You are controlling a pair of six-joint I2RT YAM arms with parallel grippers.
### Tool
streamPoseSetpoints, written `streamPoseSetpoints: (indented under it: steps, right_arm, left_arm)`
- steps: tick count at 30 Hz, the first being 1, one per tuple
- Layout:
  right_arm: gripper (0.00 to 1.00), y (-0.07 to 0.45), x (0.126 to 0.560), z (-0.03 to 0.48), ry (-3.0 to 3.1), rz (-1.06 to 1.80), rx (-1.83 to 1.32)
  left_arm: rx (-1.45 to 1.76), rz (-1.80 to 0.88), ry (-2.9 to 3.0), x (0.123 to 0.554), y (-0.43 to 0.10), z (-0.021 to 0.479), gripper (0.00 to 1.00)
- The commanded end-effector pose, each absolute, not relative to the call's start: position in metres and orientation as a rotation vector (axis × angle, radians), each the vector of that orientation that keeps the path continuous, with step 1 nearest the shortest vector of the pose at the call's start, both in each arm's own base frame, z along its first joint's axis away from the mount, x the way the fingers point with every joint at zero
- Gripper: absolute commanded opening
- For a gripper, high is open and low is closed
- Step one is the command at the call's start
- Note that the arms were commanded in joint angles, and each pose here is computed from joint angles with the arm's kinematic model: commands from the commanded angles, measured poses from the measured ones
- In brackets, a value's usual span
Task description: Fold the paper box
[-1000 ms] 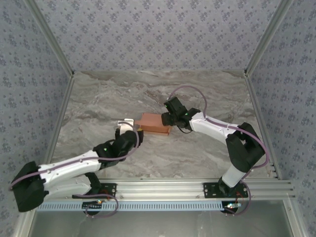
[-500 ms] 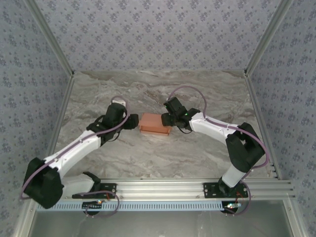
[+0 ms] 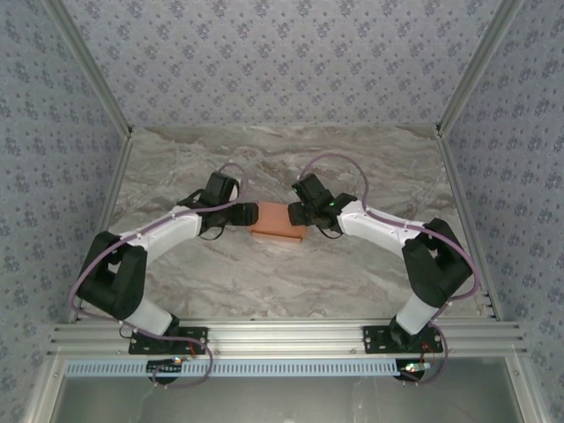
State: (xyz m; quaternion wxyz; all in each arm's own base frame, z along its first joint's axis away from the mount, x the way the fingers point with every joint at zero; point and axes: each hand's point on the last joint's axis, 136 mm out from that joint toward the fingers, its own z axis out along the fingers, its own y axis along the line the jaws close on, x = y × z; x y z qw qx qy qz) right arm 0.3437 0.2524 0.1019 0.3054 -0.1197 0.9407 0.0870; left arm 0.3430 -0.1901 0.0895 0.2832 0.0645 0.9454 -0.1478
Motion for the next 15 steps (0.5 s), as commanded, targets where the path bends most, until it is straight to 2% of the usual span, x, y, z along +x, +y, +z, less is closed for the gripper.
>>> streamPoseSetpoints:
  steps: [1,9,15]
  right_arm:
    - [0.56,0.241,0.338,0.074,2.535,0.146,-0.345]
    - [0.56,0.236,0.332,0.048,2.571,0.107,-0.363]
    - [0.56,0.238,0.335,0.054,2.559,0.097,-0.407]
  left_arm:
    - [0.198,-0.426,2.560,0.333,-0.191,0.068,0.79]
    - [0.207,-0.486,2.599,0.318,-0.201,0.037,0.80]
    - [0.225,-0.496,2.576,0.320,-0.208,0.045,0.80]
